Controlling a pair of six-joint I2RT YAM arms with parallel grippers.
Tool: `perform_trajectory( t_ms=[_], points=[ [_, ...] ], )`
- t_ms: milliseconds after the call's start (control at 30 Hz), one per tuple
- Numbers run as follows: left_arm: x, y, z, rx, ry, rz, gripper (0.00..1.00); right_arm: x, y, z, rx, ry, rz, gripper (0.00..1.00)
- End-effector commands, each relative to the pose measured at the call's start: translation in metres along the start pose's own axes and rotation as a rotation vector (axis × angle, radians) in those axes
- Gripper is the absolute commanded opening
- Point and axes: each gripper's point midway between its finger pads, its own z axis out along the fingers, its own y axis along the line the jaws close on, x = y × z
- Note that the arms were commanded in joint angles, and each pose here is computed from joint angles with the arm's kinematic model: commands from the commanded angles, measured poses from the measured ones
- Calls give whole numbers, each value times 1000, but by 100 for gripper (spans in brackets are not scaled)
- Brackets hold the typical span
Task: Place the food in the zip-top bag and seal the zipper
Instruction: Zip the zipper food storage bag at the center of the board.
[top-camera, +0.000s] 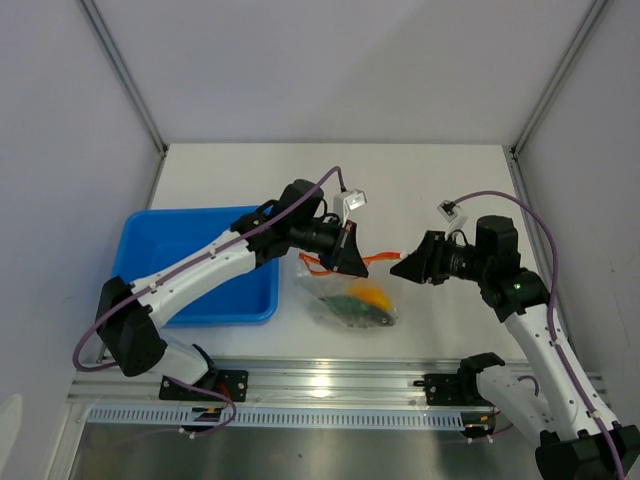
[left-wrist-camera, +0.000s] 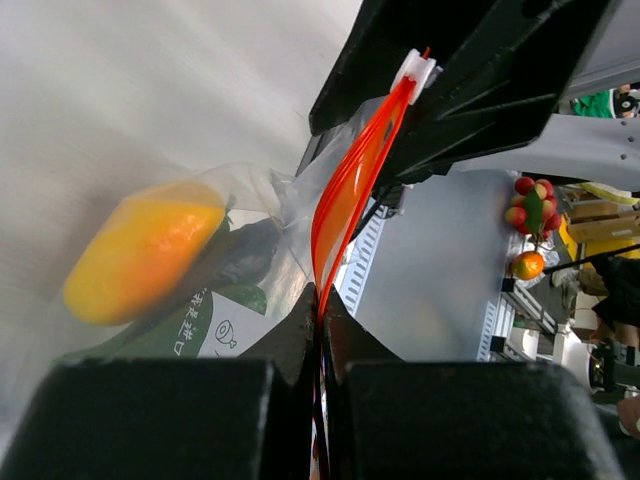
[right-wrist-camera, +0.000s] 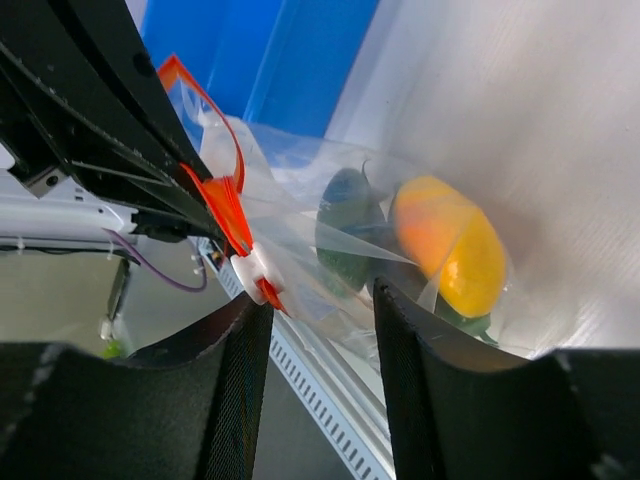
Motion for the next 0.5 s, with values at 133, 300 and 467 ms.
perform_trajectory(
  t_ms=[133,300,467],
  points=[
    [-11,-23,-7,103,-32,4,0,-13,15,-1,-130,-42,-18,35],
    [-12,-24,-6,138,-37,-16,1,-12,19,3,-178,-35,-4,10],
    [-8,-15,-4,130,-28,-35,1,-16,23,2,-188,-34,-7,0]
  ],
)
